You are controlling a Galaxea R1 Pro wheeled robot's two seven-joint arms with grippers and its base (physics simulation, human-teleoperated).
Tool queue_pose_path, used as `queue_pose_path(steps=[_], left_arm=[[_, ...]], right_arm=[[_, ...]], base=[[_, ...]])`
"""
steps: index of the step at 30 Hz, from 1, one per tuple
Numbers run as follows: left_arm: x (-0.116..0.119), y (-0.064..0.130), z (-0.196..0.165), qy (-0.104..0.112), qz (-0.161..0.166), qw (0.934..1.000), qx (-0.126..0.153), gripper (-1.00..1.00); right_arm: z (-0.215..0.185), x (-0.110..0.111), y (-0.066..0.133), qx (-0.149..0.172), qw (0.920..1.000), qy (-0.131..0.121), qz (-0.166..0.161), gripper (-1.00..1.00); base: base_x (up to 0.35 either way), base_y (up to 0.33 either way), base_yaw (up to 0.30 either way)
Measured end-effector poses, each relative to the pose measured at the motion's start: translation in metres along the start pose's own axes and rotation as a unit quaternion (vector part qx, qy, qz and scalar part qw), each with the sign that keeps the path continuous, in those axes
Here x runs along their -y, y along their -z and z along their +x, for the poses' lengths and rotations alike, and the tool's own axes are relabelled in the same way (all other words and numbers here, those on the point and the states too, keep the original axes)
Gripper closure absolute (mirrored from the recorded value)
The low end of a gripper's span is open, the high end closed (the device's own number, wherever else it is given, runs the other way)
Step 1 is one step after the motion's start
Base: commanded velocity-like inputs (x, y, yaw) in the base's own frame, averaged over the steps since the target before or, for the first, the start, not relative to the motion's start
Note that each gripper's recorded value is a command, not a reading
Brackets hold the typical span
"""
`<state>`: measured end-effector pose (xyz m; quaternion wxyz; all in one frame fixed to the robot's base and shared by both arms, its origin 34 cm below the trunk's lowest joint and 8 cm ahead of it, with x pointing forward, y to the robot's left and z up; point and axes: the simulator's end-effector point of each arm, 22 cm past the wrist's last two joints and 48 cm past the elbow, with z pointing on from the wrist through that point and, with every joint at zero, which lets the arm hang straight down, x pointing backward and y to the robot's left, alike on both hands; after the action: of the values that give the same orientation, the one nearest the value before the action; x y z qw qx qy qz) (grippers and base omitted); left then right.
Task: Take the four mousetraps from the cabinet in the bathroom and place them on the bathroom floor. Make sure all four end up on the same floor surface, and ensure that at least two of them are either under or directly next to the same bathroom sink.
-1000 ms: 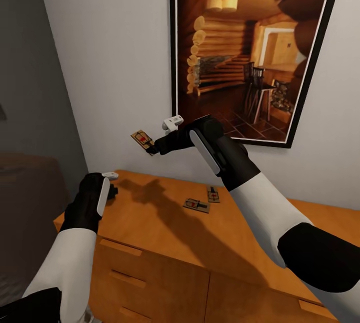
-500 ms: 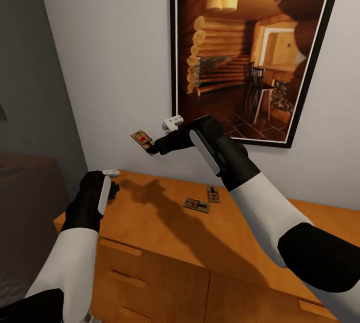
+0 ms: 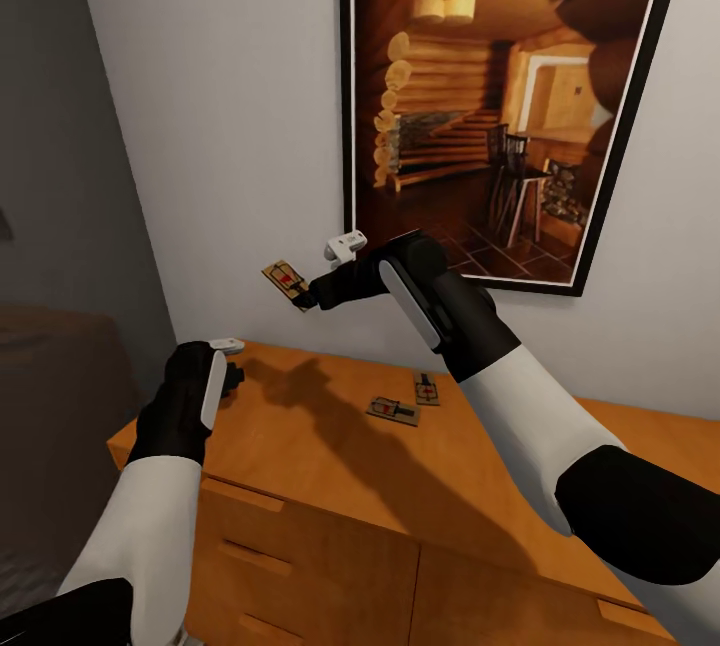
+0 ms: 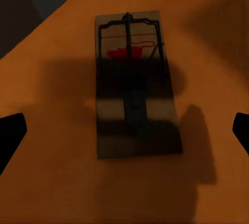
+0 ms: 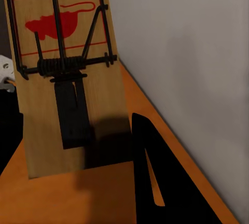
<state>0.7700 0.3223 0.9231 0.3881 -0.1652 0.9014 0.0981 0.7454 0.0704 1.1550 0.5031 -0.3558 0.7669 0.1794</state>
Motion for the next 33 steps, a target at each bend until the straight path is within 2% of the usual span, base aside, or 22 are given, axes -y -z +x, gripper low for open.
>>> queue_pose_path(steps=[12,20,33], left_arm=[[0.0054,0.0017,0.0016,-0.001,0.003,1.0000,-0.002,-1.00],[0.0092,0.0033,0.0018,-0.002,0.005,1.0000,-0.001,-1.00],[0.0095,0.0027,0.0023,-0.002,0.006,1.0000,-0.002,-1.00]], right_arm=[[0.0010,0.0000,-0.0006,-0.001,1.0000,0.000,0.000,1.00],[0.0005,-0.0001,-0.0002,-0.001,1.0000,0.000,0.000,1.00],[0.0002,0.0000,-0.0001,0.000,1.0000,0.000,0.000,1.00]], base=[[0.004,0.000,0.000],[0.149,0.000,0.000],[0.016,0.000,0.000]])
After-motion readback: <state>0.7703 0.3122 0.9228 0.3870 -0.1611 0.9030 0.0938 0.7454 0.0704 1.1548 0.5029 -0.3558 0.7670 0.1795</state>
